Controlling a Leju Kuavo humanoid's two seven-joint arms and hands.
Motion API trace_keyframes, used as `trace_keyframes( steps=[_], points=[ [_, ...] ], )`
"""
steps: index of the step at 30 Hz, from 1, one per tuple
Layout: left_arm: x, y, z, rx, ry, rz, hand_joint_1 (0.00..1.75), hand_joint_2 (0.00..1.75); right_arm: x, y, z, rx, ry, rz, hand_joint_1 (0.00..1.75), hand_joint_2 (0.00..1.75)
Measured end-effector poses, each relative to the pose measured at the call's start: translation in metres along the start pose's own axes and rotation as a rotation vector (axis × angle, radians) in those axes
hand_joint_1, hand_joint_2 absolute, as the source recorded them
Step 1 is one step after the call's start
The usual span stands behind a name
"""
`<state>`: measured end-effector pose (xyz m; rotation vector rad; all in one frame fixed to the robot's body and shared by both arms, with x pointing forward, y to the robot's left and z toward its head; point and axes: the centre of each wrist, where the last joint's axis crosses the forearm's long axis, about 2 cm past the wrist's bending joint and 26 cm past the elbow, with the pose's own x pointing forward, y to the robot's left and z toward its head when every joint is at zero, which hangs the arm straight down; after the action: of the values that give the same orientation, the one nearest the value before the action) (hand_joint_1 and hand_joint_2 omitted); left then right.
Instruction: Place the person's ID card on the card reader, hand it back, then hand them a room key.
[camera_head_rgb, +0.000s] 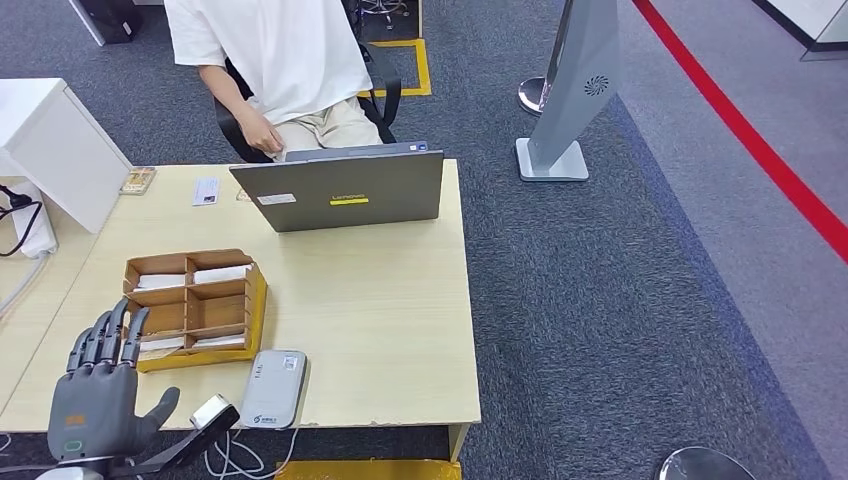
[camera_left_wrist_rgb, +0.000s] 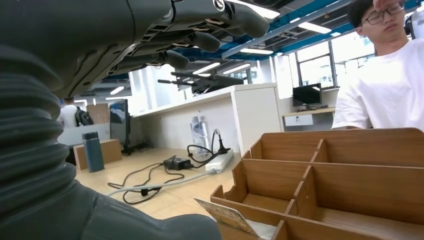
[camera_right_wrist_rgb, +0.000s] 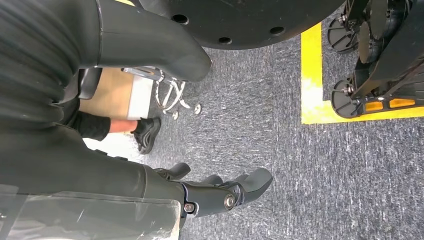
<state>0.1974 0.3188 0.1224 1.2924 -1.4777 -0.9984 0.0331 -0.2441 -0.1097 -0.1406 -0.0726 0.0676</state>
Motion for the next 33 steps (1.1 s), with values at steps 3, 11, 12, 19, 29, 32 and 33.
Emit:
trace_keyframes(
  steps=[3, 11, 12, 19, 29, 32, 33],
  points=[
    [-0.003, -0.001, 0.001, 0.002, 0.022, -0.002, 0.00, 1.75, 0.000, 0.000, 0.000, -0.001, -0.001, 0.005, 0.00, 1.75],
    [-0.026, -0.011, 0.005, 0.002, 0.123, -0.028, 0.00, 1.75, 0.000, -0.001, 0.000, -0.004, 0.000, 0.018, 0.00, 1.75],
    [-0.029, -0.013, 0.005, 0.001, 0.136, -0.034, 0.00, 1.75, 0.000, -0.001, 0.000, -0.005, 0.000, 0.021, 0.00, 1.75],
    [-0.048, -0.024, 0.009, -0.024, 0.202, -0.065, 0.00, 1.75, 0.000, -0.001, 0.000, -0.004, 0.000, 0.028, 0.00, 1.75],
    [-0.055, -0.033, 0.013, -0.053, 0.239, -0.067, 0.00, 1.75, 0.001, -0.001, 0.000, -0.004, 0.000, 0.028, 0.00, 1.75],
    [-0.055, -0.034, 0.013, -0.059, 0.242, -0.068, 0.00, 1.75, 0.001, -0.001, 0.000, -0.004, 0.000, 0.028, 0.00, 1.75],
    [-0.055, -0.034, 0.013, -0.060, 0.243, -0.068, 0.00, 1.75, 0.001, -0.001, 0.000, -0.004, 0.000, 0.028, 0.00, 1.75]
  ],
)
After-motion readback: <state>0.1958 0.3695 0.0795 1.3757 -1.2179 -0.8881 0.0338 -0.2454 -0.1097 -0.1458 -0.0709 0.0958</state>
